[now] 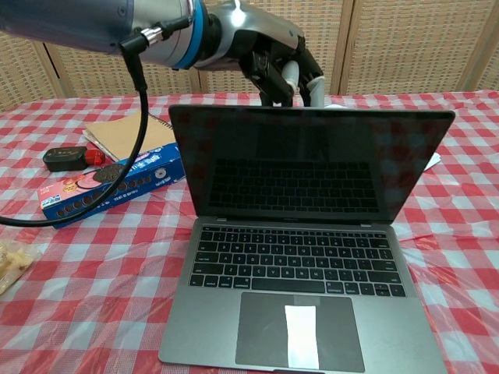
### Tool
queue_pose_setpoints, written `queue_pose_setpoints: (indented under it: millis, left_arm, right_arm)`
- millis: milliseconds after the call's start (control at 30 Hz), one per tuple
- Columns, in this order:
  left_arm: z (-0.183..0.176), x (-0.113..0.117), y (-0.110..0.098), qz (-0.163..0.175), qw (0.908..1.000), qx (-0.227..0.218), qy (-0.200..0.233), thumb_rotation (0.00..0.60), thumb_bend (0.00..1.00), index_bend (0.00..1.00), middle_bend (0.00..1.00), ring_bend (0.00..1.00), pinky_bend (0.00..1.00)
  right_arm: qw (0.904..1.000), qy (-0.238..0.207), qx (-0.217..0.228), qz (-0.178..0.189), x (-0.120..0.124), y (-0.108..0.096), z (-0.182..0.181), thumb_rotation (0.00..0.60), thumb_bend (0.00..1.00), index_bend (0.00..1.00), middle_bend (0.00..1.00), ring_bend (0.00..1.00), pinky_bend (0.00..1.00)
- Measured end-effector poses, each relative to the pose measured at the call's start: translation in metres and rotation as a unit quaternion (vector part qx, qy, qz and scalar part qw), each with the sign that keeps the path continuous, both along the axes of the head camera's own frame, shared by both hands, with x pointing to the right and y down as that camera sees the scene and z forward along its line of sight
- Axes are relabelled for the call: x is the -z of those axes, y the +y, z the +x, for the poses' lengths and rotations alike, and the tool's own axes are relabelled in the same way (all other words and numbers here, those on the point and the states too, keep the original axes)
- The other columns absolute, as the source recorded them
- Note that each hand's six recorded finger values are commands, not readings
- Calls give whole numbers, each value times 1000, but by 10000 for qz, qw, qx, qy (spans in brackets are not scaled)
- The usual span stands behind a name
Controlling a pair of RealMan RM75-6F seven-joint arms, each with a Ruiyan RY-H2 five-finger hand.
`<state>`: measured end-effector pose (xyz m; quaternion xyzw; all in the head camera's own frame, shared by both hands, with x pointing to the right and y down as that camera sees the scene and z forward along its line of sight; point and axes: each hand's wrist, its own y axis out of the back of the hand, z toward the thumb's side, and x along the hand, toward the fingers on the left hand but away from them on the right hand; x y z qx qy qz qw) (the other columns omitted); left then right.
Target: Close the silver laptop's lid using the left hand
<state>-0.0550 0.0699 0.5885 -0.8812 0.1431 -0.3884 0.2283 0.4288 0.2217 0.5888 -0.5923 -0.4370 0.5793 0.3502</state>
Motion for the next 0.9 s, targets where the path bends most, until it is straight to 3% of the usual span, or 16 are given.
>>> queue_pose_setpoints:
  millis: [900]
  left_arm:
    - [-36, -10, 72, -648, 9965, -521, 25, 600, 1000, 502, 377, 417, 462]
  right_arm:
    - [9999, -60, 128, -29, 1, 4, -9, 600, 650, 12, 0, 0, 0]
